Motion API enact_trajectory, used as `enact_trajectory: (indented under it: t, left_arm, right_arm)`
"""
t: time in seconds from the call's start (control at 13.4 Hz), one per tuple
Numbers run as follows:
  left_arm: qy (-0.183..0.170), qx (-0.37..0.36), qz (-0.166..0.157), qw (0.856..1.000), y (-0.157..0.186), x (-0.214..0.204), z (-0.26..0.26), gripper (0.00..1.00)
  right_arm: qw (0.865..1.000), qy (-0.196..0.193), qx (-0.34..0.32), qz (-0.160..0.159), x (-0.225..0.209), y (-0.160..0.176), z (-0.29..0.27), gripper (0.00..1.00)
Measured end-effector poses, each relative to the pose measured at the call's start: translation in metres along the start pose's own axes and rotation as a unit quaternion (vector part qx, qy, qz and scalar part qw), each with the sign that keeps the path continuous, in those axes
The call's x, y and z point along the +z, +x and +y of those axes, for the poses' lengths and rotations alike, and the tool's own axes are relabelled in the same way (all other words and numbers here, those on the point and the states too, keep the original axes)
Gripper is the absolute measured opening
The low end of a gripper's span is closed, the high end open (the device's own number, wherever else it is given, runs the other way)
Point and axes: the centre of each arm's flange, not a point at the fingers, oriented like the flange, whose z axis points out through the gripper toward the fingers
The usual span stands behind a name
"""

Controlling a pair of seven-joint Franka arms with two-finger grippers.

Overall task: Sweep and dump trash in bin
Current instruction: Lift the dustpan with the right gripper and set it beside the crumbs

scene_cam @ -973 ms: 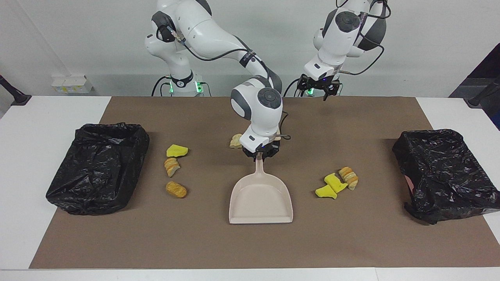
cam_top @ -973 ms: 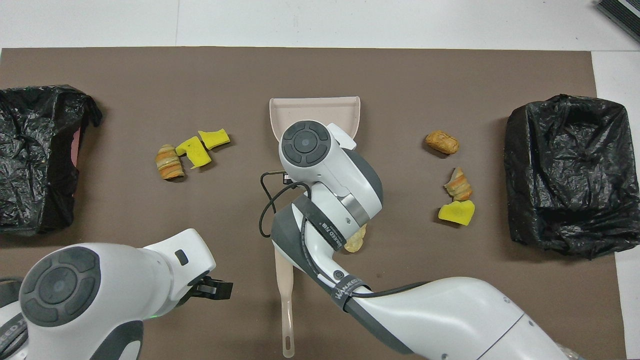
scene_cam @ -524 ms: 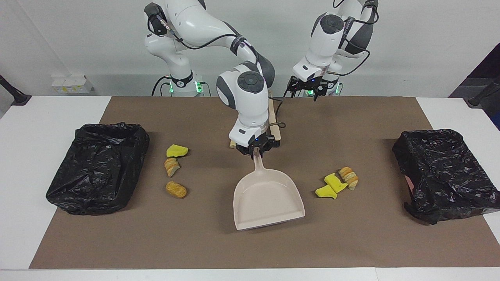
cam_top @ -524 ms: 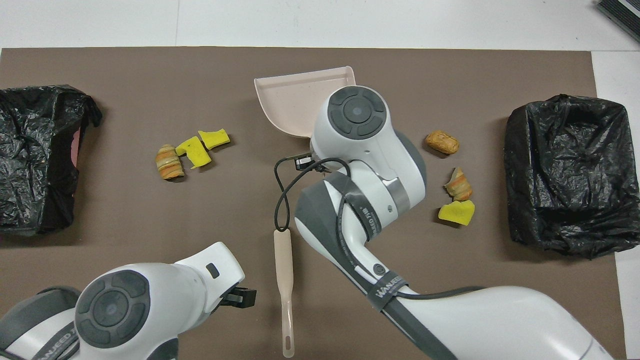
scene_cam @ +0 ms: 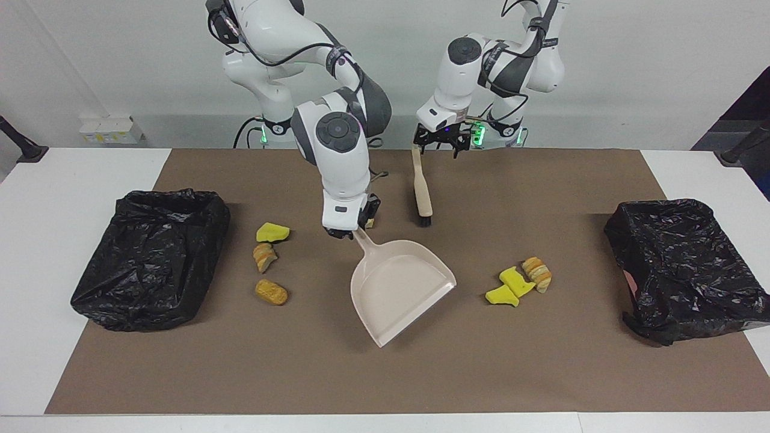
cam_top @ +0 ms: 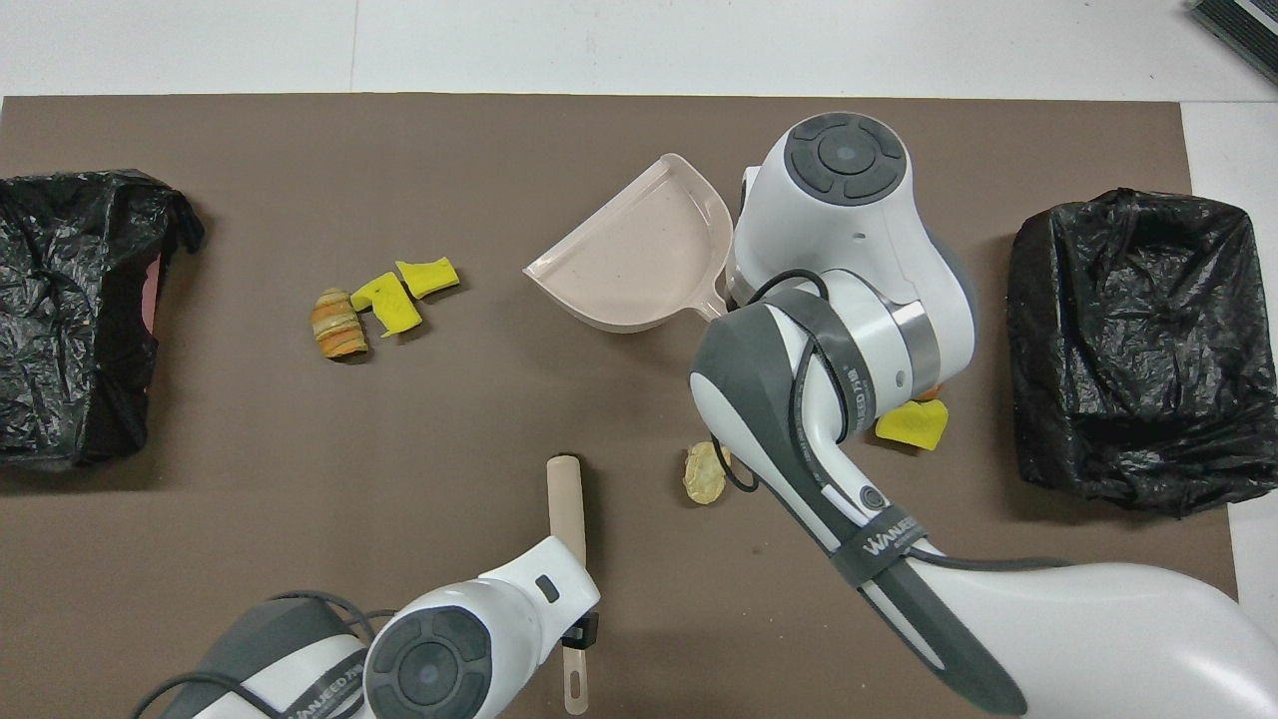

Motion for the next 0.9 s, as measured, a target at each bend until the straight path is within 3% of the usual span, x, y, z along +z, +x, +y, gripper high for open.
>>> enact_trajectory:
  t: [0.3,0.9]
  left_arm:
    - [0.008,-0.021,-0.006,1.0,-0.007,0.037,0.017,1.0]
    - [0.01,-0.018,-0.004,1.0,-0.02,0.051,0.035,1.0]
  right_arm:
    - [0.991,-0.025,-0.131,-0.027,0.009,-0.012,0.018,0.31]
    - [0.969,-0.041,-0.237,-0.051,0.013,-0.024,0.023,0.31]
